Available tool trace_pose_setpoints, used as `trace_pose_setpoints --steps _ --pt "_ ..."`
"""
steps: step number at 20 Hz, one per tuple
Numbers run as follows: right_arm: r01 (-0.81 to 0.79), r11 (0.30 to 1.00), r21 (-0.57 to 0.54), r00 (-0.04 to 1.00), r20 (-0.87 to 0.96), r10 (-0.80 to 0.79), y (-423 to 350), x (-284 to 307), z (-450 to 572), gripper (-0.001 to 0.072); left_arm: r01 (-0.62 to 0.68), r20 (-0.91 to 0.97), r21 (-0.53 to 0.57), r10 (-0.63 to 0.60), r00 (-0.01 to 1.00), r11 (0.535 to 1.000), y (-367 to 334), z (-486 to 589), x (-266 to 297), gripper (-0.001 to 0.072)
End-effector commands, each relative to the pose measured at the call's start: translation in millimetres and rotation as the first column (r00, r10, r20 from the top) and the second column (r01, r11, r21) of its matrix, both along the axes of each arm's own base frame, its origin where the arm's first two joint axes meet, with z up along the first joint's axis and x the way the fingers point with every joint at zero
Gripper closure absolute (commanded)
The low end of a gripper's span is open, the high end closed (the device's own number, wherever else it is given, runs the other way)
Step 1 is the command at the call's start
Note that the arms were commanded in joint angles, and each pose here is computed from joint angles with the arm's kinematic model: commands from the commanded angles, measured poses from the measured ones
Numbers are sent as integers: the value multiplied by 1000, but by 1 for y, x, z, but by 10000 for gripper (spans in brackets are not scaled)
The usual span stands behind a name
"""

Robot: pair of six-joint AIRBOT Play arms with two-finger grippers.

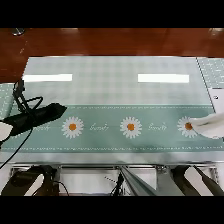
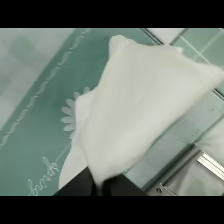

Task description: Fold the shirts.

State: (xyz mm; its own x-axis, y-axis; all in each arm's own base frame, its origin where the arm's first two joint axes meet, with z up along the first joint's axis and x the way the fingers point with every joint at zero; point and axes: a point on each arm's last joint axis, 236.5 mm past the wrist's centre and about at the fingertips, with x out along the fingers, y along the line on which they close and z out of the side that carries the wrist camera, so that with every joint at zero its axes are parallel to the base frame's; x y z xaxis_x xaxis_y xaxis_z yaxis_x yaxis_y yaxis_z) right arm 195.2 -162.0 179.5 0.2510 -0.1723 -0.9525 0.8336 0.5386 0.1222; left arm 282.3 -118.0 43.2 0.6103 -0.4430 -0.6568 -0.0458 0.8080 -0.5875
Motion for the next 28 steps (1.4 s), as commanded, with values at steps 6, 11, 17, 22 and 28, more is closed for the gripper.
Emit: trace_pose_setpoints --steps 6,11,17,22,28 --pt "395 890 -229 891 -143 -432 -27 -152 -38 691 -21 20 -17 21 1000 1000 0 3 7 678" --pt "461 846 -269 821 -232 -521 -20 -192 -69 400 -3 16 -57 4 1000 998 -14 4 8 679" --pt "265 958 -112 961 -45 -271 -45 -95 -73 160 14 111 0 -14 994 1000 -3 33 28 680" --pt "-330 935 129 841 490 229 33 123 -9 690 84 232 49 -93 968 995 -9 123 89 680" --pt "-837 506 -210 447 270 853 246 226 -62 692 404 137 283 -453 881 870 -102 102 109 680"
